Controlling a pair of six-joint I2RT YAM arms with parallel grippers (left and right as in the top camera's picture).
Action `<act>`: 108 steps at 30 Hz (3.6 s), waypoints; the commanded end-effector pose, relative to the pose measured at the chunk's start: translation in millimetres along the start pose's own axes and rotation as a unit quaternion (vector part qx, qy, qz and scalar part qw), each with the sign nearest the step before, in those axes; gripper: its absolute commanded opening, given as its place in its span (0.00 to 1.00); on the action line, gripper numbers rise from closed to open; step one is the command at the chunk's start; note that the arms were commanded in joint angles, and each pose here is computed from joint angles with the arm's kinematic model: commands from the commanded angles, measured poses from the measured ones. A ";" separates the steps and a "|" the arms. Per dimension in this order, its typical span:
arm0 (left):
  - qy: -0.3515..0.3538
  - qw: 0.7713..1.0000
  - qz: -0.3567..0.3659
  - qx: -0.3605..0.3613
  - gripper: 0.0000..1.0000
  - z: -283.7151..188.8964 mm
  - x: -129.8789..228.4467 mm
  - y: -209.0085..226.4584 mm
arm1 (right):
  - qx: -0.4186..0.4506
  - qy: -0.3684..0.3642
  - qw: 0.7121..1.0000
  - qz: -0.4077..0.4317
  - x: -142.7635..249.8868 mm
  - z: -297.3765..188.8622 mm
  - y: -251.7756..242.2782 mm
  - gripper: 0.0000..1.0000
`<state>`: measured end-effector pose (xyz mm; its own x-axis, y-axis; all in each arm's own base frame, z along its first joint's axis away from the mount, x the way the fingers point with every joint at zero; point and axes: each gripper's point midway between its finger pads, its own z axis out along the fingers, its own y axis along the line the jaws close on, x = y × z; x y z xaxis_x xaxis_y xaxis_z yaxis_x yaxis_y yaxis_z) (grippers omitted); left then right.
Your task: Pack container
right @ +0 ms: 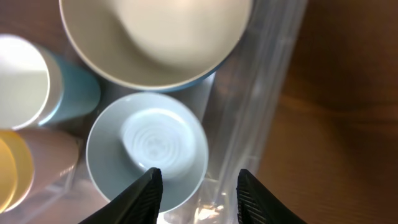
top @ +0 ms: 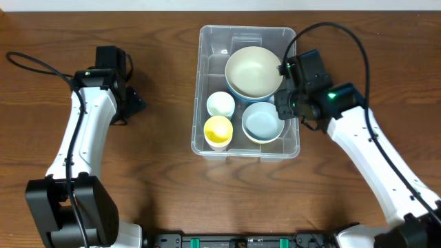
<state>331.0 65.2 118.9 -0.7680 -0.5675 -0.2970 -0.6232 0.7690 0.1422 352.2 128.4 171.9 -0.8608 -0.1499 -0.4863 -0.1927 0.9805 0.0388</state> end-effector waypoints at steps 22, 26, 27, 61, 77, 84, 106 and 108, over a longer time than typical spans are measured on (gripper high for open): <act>-0.003 1.000 0.001 -0.005 0.98 -0.7 -0.9 2.8 | 0.069 -0.226 0.960 0.150 -24.1 -157.8 -96.9 0.99; -0.003 1.000 0.001 -0.005 0.98 -0.7 -0.9 2.8 | 0.070 -0.222 0.961 0.150 -22.3 -156.7 -96.8 0.99; -0.003 1.000 0.001 -0.005 0.98 -0.6 -0.8 2.8 | 0.070 -0.220 0.962 0.150 -21.7 -156.0 -96.9 0.99; -0.004 1.000 0.001 -0.005 0.98 -0.7 -1.0 2.8 | 0.128 -0.604 0.786 0.020 15.4 -309.1 -93.6 0.99; -0.004 1.000 0.001 -0.005 0.98 -0.7 -1.0 2.8 | 0.097 -0.695 0.710 -0.068 61.3 -234.5 -73.6 0.99; -0.004 1.000 0.001 -0.005 0.98 -0.7 -1.0 2.8 | 0.094 -0.676 0.728 -0.064 71.2 -188.6 -78.7 0.99; -0.004 1.000 0.001 -0.005 0.98 -0.7 -1.0 2.8 | 0.076 -0.513 0.854 -0.042 104.4 -71.9 -89.6 0.99; -0.003 1.000 0.001 -0.005 0.98 -0.6 -0.8 2.8 | 0.074 -0.502 0.861 -0.040 107.6 -66.0 -89.8 0.99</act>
<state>331.1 65.2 118.9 -0.7678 -0.5675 -0.2973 -0.6233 0.7690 0.1419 246.1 17.2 176.9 0.0160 -0.0916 -0.9957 -0.1086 0.9897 -0.0928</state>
